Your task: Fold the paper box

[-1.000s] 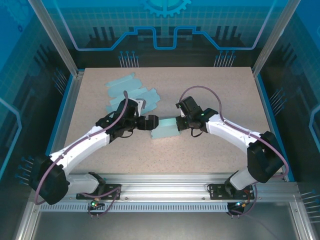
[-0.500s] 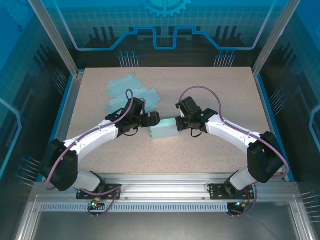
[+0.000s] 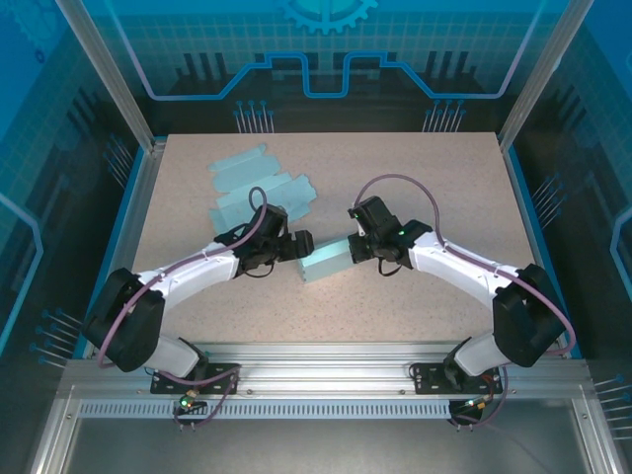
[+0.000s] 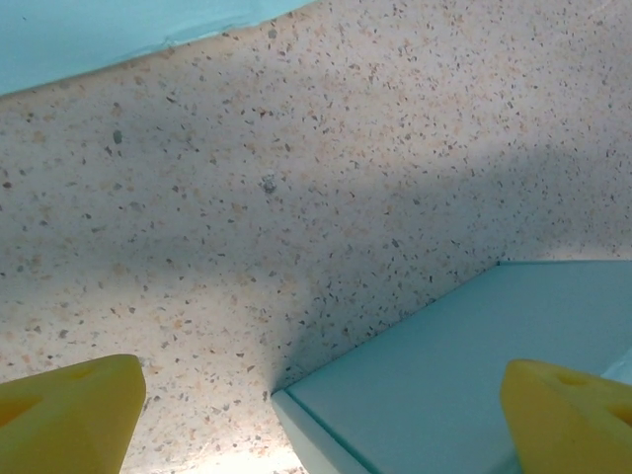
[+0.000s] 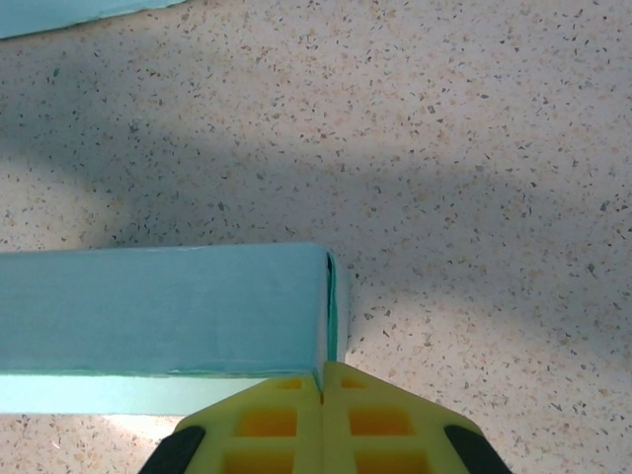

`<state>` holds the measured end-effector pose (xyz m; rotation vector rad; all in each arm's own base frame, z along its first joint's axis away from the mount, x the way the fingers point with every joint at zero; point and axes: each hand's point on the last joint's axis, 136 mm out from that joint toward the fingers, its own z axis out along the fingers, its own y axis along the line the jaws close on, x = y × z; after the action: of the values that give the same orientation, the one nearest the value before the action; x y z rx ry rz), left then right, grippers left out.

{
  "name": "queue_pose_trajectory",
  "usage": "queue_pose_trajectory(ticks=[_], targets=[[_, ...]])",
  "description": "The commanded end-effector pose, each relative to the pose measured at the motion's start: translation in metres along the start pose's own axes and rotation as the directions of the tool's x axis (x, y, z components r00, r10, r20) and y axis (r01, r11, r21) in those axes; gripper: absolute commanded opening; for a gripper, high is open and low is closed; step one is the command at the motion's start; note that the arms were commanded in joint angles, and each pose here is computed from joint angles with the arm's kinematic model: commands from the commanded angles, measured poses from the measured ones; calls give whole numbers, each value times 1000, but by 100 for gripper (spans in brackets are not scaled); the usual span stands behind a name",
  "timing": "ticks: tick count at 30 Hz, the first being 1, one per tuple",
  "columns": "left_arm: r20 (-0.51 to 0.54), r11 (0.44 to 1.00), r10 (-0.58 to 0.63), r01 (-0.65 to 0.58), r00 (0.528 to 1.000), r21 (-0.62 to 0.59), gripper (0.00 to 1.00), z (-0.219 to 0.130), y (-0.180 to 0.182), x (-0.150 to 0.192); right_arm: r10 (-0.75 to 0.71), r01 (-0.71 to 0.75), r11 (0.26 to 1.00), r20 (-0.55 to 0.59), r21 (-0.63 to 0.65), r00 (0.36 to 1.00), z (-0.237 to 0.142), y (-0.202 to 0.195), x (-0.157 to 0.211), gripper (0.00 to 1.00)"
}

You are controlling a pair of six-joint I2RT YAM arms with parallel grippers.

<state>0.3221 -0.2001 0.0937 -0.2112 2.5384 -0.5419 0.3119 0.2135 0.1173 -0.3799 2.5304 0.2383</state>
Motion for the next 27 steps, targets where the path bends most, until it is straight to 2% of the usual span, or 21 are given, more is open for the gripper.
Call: queue_pose_trajectory(ticks=[1, 6, 13, 18, 21, 23, 24, 26, 27], targets=[[-37, 999, 9, -11, 999, -41, 94, 9, 8, 22, 5, -3, 1000, -65, 31, 998, 7, -5, 26, 2], [-12, 999, 17, -17, 1000, -29, 95, 7, 4, 20, 12, -10, 1000, -68, 29, 998, 9, -4, 28, 2], [101, 996, 84, -83, 991, -15, 99, -21, -13, -14, 9, -7, 1000, -55, 29, 998, 5, -4, 25, 3], [150, 979, 143, -162, 978, 122, 99, -43, -45, -25, 5, -4, 1000, -51, 27, 999, 4, -3, 24, 3], [179, 929, 251, -289, 951, 231, 99, -54, -70, -20, 3, -1, 1000, -53, 31, 999, 5, -3, 25, 3], [221, 850, 382, -435, 897, 297, 99, -62, -89, -10, 1, 1, 999, -54, 32, 999, 5, -3, 25, 3], [265, 776, 481, -547, 836, 314, 99, -67, -99, -2, 1, 0, 1000, -53, 31, 999, 5, -3, 24, 3], [350, 597, 667, -753, 657, 275, 99, -73, -109, 20, 0, 2, 1000, -54, 30, 999, 5, -3, 25, 4], [387, 495, 738, -833, 553, 246, 99, -75, -111, 30, 0, 1, 1000, -55, 31, 999, 4, -3, 24, 4]])
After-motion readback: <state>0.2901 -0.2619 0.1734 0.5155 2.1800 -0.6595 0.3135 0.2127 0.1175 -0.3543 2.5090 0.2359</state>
